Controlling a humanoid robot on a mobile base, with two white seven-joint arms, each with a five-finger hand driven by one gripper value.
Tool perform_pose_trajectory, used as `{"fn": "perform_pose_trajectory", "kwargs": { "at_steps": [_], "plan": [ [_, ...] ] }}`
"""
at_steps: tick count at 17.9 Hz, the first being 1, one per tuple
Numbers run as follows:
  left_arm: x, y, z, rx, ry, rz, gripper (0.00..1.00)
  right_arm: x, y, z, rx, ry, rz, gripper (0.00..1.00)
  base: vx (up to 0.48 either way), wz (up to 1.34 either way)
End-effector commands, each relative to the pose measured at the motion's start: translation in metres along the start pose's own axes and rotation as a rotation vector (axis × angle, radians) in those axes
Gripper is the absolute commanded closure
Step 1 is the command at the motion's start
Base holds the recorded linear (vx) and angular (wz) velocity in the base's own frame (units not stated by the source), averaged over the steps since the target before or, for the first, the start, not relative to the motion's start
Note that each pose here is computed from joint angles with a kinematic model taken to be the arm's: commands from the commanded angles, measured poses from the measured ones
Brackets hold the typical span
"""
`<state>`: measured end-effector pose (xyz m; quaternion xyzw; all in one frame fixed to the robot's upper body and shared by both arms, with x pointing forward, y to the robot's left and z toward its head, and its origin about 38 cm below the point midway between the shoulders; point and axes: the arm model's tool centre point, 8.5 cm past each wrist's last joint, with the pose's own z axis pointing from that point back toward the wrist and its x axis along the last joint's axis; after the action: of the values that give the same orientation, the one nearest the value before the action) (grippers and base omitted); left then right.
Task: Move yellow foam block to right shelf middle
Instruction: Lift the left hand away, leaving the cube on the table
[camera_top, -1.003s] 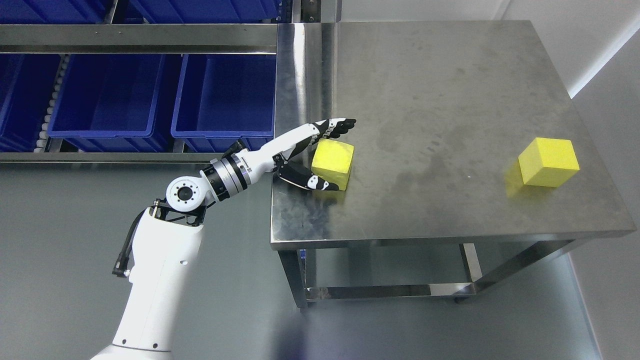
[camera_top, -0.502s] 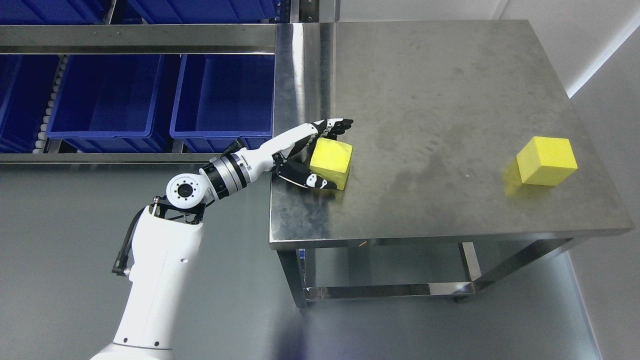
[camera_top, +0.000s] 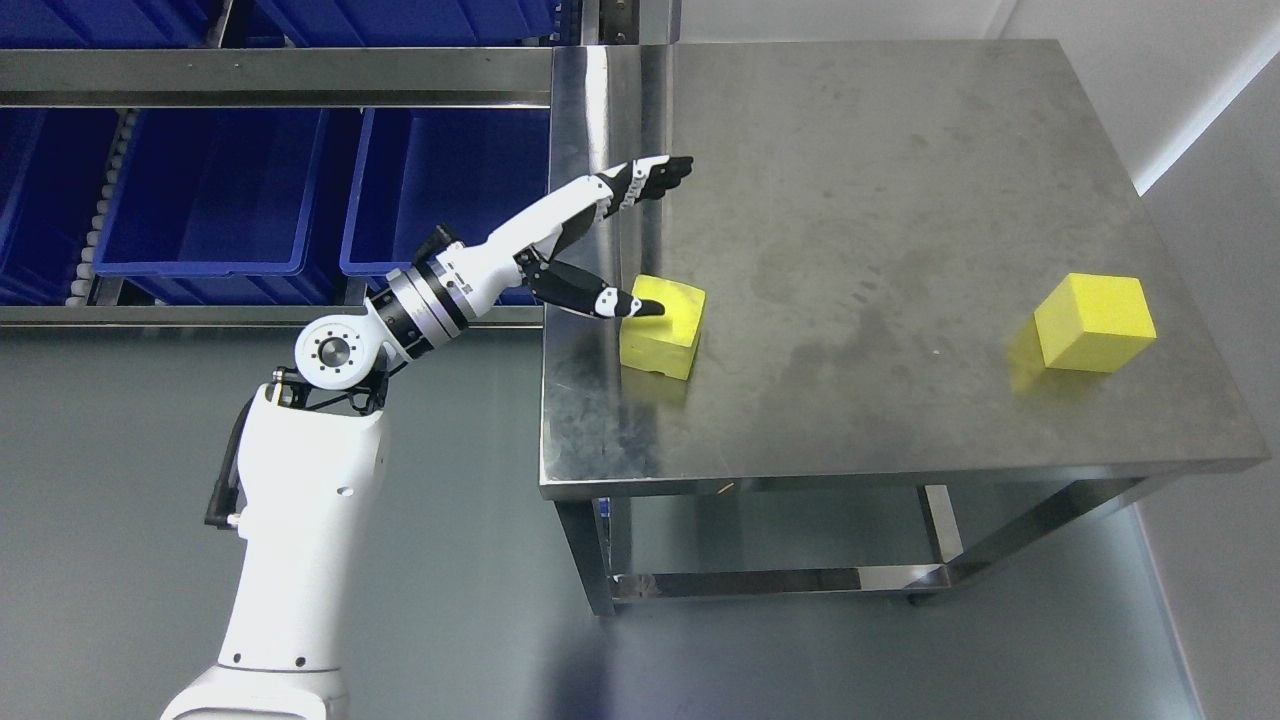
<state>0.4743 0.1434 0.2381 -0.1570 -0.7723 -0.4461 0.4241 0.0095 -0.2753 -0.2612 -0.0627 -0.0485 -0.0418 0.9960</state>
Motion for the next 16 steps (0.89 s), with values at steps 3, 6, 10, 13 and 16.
{"fn": "perform_pose_trajectory", "kwargs": {
  "at_steps": [3, 6, 10, 13, 16],
  "plan": [
    [0.034, 0.111, 0.056, 0.834, -0.104, -0.022, 0.00, 0.006, -0.011, -0.001, -0.017, -0.018, 0.003, 0.00, 0.000, 0.00],
    [0.024, 0.107, 0.056, 1.005, -0.063, 0.014, 0.00, 0.006, -0.011, -0.001, -0.017, -0.018, 0.003, 0.00, 0.000, 0.00],
    [0.022, 0.094, 0.046, 0.884, -0.067, 0.009, 0.22, 0.006, -0.011, -0.001, -0.016, -0.018, 0.005, 0.00, 0.000, 0.00],
    [0.018, 0.081, 0.061, 0.859, -0.126, -0.030, 1.00, 0.006, -0.011, -0.001, -0.016, -0.018, 0.005, 0.00, 0.000, 0.00],
    [0.018, 0.080, 0.058, 0.845, -0.121, -0.024, 1.00, 0.006, -0.011, -0.001, -0.016, -0.018, 0.005, 0.00, 0.000, 0.00]
  ]
}}
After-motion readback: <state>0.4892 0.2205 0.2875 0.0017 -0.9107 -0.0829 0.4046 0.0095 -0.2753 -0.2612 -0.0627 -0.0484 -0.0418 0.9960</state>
